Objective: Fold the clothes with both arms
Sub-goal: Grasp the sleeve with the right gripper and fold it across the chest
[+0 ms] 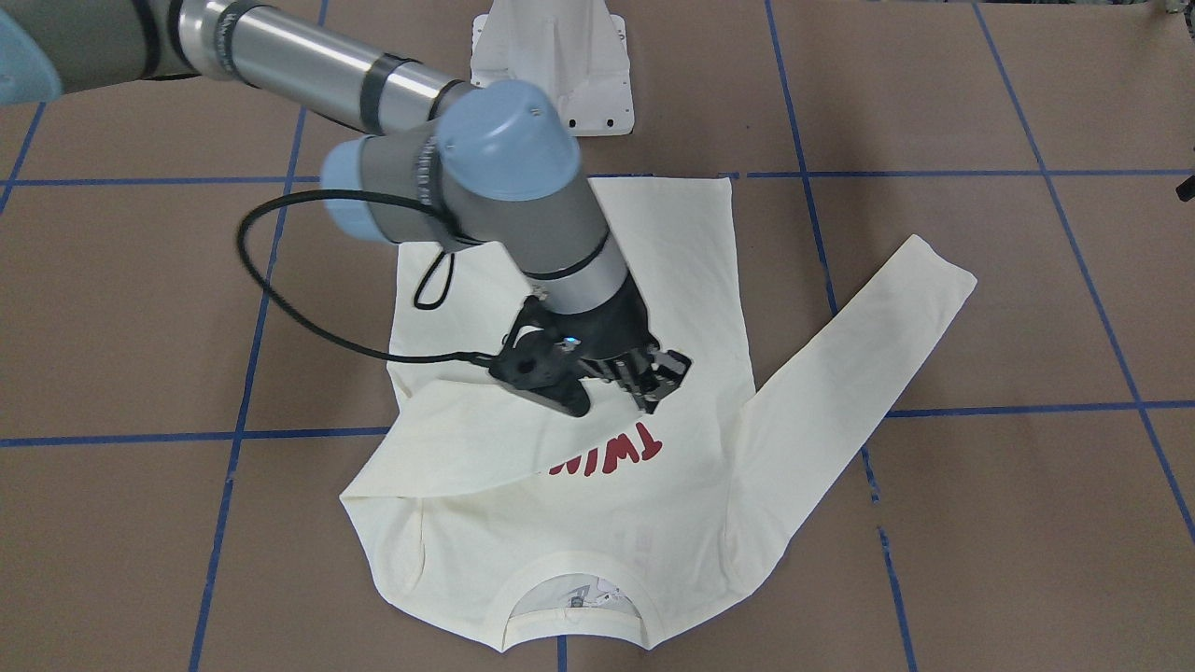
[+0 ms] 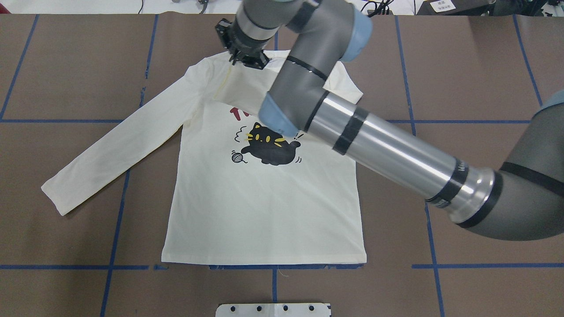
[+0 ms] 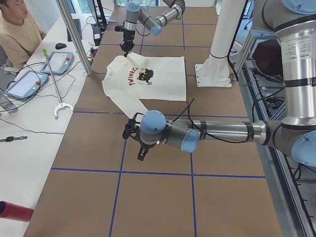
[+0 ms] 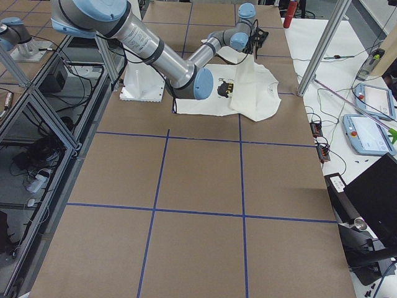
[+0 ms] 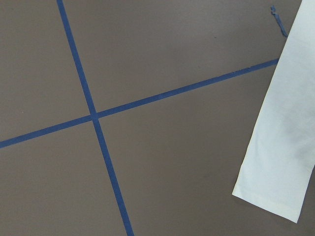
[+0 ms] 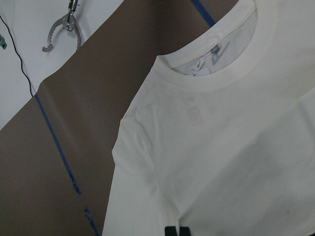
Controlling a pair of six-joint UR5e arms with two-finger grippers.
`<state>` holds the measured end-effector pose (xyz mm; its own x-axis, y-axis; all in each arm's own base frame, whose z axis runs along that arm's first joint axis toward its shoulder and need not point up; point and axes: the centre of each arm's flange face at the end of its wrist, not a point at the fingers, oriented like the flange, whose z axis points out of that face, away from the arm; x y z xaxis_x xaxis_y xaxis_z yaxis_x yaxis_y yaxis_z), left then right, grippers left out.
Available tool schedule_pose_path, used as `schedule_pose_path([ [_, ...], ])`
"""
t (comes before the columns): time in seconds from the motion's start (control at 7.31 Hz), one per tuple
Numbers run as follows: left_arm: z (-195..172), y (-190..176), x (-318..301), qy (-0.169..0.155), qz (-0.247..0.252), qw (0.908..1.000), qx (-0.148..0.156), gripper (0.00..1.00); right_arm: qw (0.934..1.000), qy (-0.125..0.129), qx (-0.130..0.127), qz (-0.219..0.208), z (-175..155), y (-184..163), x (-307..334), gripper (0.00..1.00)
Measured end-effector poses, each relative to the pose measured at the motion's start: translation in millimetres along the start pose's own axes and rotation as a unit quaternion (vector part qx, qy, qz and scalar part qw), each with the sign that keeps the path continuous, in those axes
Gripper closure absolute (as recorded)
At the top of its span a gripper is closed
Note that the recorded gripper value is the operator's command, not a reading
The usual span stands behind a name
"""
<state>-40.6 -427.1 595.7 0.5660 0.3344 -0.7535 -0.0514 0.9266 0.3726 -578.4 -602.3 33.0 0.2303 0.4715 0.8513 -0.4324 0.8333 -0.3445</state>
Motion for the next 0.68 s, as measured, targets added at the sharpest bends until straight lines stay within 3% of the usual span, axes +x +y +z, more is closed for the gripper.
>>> schedule_pose_path([
  [0.14, 0, 0, 0, 0.001, 0.000, 1.0000, 0.000, 0.00, 0.9998, -0.008, 0.016, -0.013, 32, 36, -7, 1.00],
  [0.27, 0, 0, 0, 0.002, 0.001, 1.0000, 0.000, 0.00, 0.9992, -0.018, 0.026, -0.024, 54, 65, -6, 0.46],
  [0.55, 0, 0, 1, 0.002, 0.002, 1.0000, 0.000, 0.00, 0.9978, -0.034, 0.040, -0.040, 82, 120, -7, 0.05],
  [0.68, 0, -2, 2, 0.002, 0.004, 1.0000, 0.001, 0.00, 0.9975, -0.038, 0.041, -0.043, 84, 138, -17, 0.02],
])
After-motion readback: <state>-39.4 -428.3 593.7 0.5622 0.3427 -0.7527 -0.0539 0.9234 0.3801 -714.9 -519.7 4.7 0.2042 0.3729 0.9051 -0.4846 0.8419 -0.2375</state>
